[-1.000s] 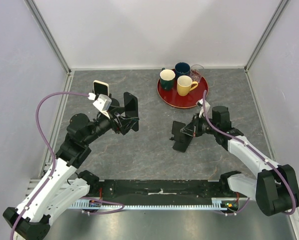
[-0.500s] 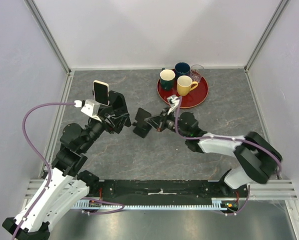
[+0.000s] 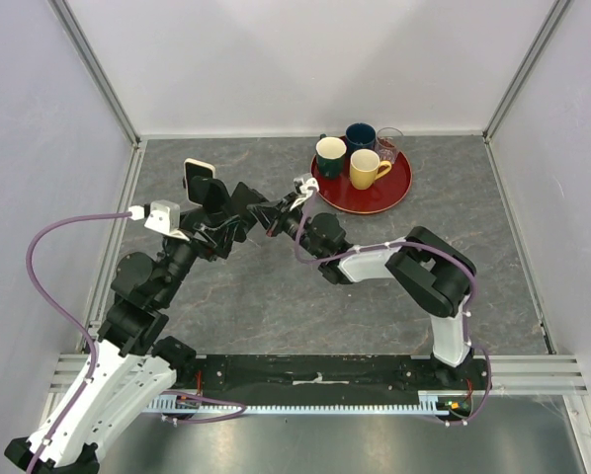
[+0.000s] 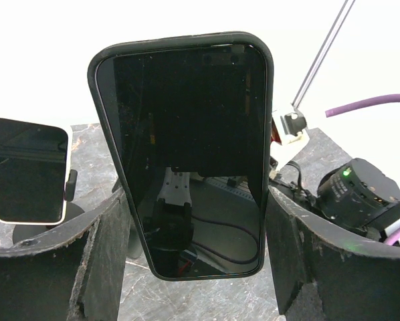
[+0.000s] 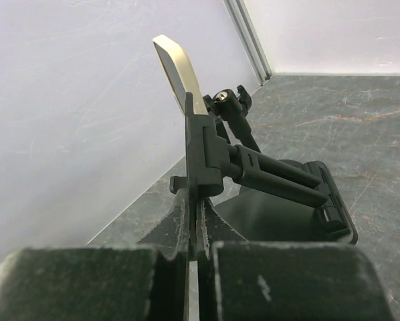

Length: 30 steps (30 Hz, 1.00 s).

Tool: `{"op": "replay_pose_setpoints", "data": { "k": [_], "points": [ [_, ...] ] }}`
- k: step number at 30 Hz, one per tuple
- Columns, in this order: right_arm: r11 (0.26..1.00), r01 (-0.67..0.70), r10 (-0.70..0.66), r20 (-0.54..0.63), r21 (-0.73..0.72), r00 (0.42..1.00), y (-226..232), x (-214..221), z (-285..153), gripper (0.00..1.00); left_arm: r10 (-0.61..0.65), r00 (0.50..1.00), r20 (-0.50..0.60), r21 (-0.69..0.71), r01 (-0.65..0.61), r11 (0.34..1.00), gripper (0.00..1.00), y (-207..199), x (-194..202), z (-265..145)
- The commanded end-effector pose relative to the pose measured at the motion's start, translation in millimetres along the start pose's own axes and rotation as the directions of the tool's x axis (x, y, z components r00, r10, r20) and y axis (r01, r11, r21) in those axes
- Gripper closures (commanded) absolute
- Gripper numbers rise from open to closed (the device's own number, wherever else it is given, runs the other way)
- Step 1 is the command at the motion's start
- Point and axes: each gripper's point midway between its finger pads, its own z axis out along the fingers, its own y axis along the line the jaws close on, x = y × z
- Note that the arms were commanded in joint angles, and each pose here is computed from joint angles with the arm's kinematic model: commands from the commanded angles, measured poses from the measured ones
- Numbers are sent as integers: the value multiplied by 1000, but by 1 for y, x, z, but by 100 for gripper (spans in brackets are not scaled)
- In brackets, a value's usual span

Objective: Place the phone on the phone stand

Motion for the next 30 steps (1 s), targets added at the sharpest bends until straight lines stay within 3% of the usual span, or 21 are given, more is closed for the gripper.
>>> {"op": "replay_pose_setpoints", "data": {
  "k": [1,14,30],
  "points": [
    [999,23,-20,76,-40,997,5,-16,20,100,20,992,128,2,-20,1000,98,-2,-35,2],
    [993,-59,46,-122,-105,992,-21,27,35,100,20,995,97,-9,-19,1000,98,3,-25,9],
    [987,-108,91,-144,-115,985,-32,46,33,100,17,998,67,-6,-17,1000,98,3,-16,15]
  ]
}}
